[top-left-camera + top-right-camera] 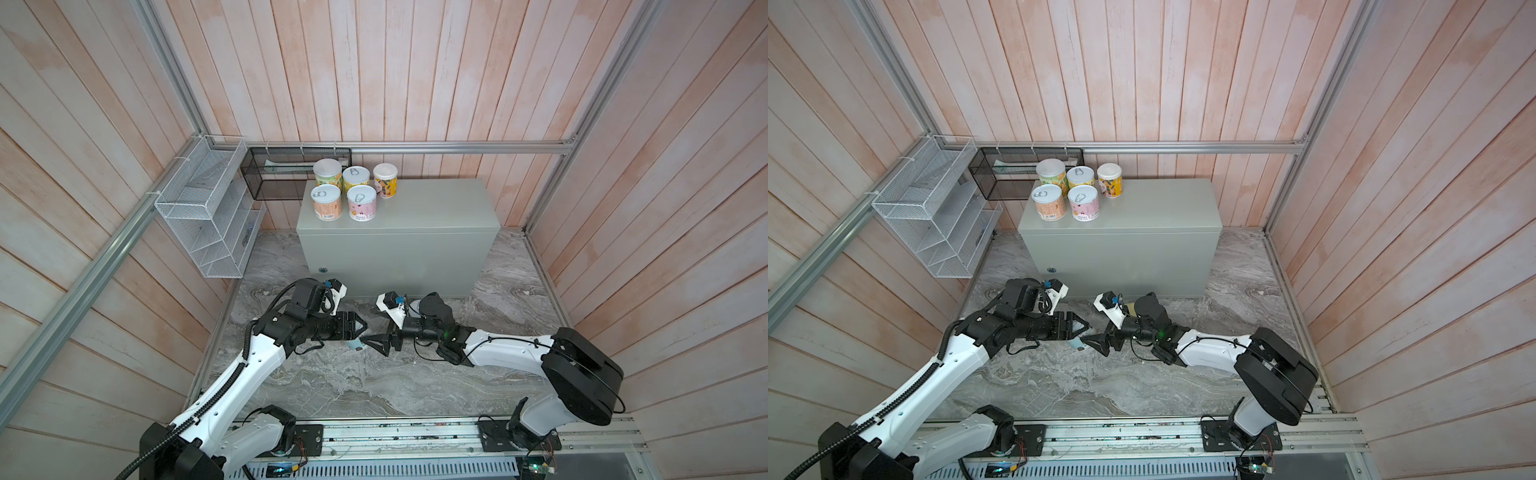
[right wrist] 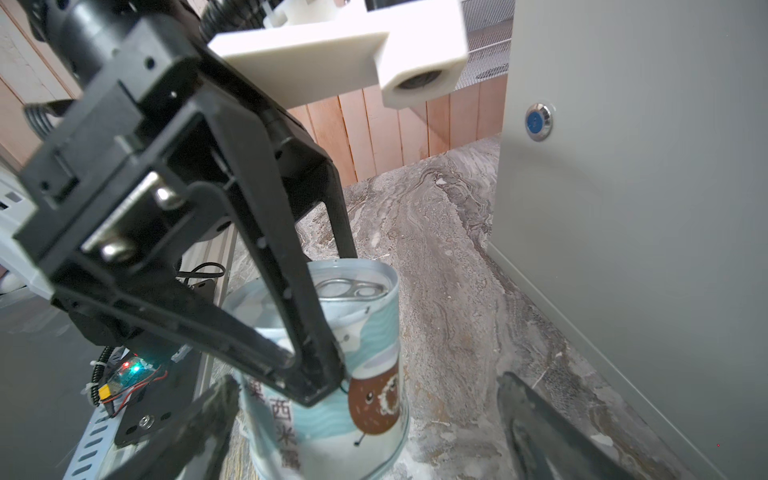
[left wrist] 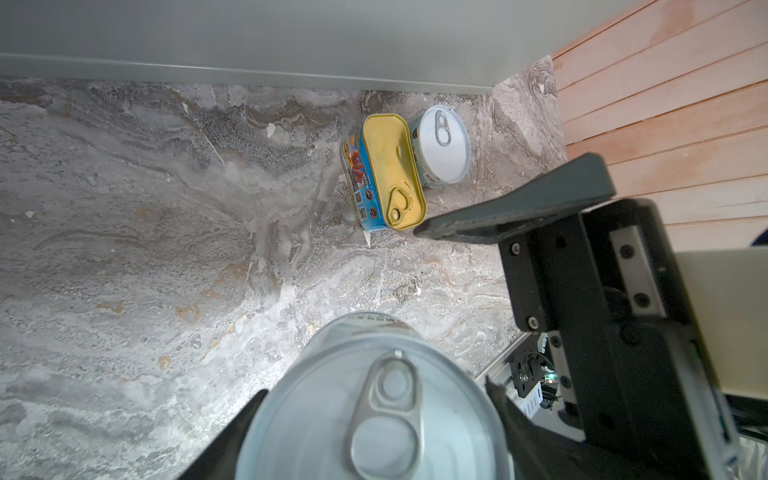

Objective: Place and organize the canned foods onto the counter
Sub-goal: 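Close the right gripper on the white-lidded can beside the left gripper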

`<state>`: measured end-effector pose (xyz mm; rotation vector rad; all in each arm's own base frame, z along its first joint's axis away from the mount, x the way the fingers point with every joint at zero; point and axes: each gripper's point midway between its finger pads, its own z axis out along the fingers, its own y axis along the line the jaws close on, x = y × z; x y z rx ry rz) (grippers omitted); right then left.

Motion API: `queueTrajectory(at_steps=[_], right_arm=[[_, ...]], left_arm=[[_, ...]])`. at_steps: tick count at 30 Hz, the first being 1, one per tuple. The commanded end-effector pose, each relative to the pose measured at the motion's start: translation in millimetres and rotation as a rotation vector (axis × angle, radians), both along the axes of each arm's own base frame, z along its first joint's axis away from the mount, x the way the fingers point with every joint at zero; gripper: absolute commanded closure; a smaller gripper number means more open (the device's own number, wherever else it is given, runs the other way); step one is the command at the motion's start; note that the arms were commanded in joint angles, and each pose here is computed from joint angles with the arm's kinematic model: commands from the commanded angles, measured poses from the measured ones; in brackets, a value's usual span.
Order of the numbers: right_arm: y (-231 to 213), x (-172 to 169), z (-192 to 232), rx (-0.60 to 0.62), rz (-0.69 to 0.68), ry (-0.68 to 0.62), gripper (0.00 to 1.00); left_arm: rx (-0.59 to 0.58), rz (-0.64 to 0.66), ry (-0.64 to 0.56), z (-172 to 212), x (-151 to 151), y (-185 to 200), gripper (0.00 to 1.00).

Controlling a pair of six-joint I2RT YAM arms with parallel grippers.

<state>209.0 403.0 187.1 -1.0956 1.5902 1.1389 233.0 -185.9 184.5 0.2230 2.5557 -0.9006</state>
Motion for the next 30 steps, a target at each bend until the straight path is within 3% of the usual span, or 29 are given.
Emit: queueTrajectory(at_steps=[1,9,20,30], right_arm=[[11,-1,10,0.033,0.033,-0.024,0.03],[22,-2,15,0.062,0.055,-0.009,0.05],[32,1,16,0.091,0.057,0.017,0.08],[34,5,18,0.115,0.041,0.034,0.32]], left_arm=[[-0.088,-0.027,-0.076,33,9,-12,0.37],[-0.187,-0.045,-0.079,42,4,-22,0.37],[-0.206,-0.055,-0.072,41,0,-23,0.37],[-0.206,-0.055,-0.064,35,1,-23,0.38]])
